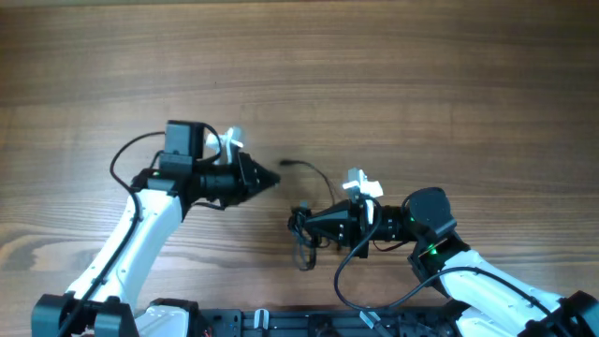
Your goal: Untangle cables
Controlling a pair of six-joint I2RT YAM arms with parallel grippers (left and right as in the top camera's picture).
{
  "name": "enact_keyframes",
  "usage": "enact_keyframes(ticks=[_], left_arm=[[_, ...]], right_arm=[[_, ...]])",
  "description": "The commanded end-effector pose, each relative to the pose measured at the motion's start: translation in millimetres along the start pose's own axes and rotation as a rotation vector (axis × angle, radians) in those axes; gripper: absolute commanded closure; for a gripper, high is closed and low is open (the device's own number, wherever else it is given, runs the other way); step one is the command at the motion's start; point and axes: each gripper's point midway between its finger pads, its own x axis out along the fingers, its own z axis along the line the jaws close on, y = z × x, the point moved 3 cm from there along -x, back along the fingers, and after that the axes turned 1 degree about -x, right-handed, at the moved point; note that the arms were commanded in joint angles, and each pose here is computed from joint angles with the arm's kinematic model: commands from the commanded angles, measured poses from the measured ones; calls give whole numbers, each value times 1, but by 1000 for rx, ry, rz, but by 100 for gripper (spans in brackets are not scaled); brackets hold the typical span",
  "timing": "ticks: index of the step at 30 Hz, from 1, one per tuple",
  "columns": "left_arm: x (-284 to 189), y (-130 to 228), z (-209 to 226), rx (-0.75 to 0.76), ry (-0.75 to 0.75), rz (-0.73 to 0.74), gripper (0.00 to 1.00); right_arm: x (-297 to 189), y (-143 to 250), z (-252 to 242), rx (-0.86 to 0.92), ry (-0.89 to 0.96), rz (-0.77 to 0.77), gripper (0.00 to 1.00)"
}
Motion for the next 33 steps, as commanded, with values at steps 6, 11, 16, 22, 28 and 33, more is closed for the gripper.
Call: enact_keyframes(ticks=[6,11,16,22,28,33], left_arm=[[-12,-9,-4,63,64,-20,50],[-12,-11,-1,60,44,-32,41],[-12,-8,0,-19,40,-22,50],[-11,18,28,-204,-117,46,64],[-7,50,45,-244,-274,141,69],[7,73,61,-81,-526,183,65]], right_arm=[[-1,8,-21,44,117,13,10],[4,44,-16,191,106,148,0],[5,42,-31,229,221,111,0],[-14,27,-67,319,434,-11,0],[-39,15,-87,393,505,-95,0],[-43,17,-88,420,491,-85,0]])
